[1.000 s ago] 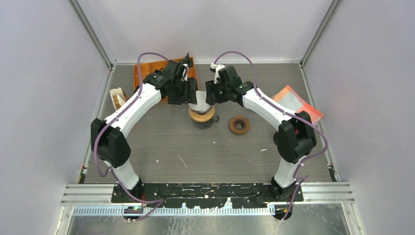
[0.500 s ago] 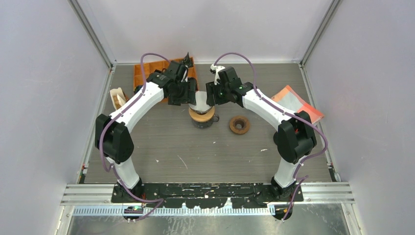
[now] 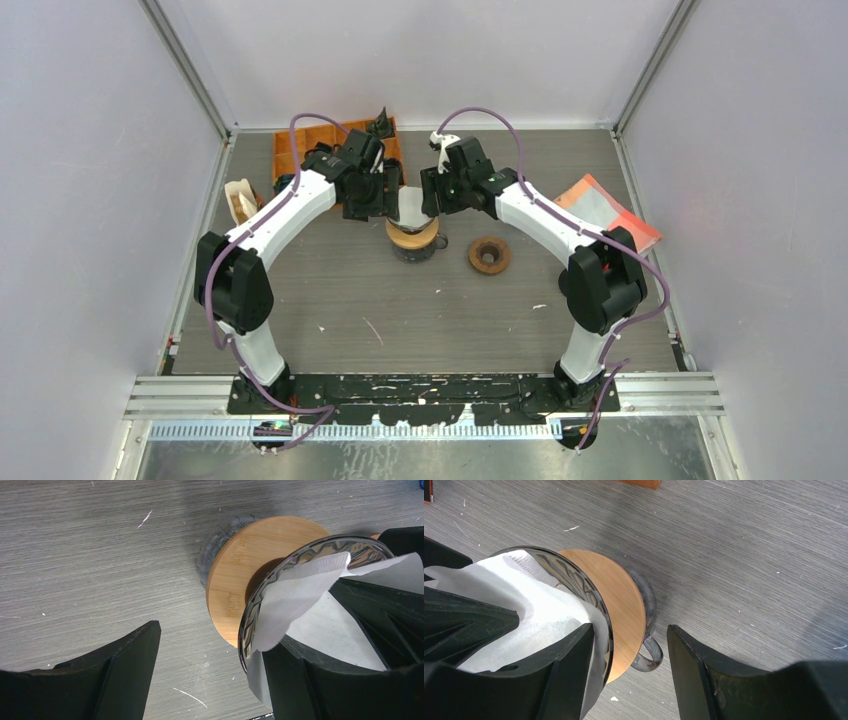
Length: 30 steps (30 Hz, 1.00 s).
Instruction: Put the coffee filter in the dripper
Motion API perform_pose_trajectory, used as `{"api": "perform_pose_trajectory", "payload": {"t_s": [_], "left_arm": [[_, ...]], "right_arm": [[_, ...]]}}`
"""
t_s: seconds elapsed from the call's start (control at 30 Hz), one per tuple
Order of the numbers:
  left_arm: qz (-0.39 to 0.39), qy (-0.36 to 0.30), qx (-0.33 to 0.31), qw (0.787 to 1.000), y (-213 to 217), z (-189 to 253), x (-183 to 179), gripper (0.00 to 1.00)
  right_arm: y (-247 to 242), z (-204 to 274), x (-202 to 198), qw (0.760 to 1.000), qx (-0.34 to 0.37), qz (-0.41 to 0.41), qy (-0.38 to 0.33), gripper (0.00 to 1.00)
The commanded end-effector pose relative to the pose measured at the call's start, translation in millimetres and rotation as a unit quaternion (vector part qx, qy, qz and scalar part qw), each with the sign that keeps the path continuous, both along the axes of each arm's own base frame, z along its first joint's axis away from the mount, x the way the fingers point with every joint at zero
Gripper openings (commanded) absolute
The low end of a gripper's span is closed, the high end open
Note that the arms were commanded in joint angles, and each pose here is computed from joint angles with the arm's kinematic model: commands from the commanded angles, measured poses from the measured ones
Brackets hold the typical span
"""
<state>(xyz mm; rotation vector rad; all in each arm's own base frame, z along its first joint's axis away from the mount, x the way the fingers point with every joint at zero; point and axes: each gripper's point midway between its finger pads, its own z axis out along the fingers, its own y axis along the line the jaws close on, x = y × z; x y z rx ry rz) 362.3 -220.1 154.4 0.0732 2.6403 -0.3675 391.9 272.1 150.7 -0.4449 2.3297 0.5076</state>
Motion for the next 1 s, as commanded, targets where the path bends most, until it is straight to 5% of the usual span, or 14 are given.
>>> {"api": "perform_pose_trajectory", "payload": {"t_s": [0.0,0.97], "left_arm": [[0.000,-0.029,-0.016,0.999,-2,16,9,0.75],[-0.029,-0.021,-0.092,0.995,-23,42,-11,0.76]], "right_arm": [[1,39,4,0.998,0.027,0.005,-0.050,0.62],[5,51,-9,0.997,0.048,0.029,-0.052,0.70]]}}
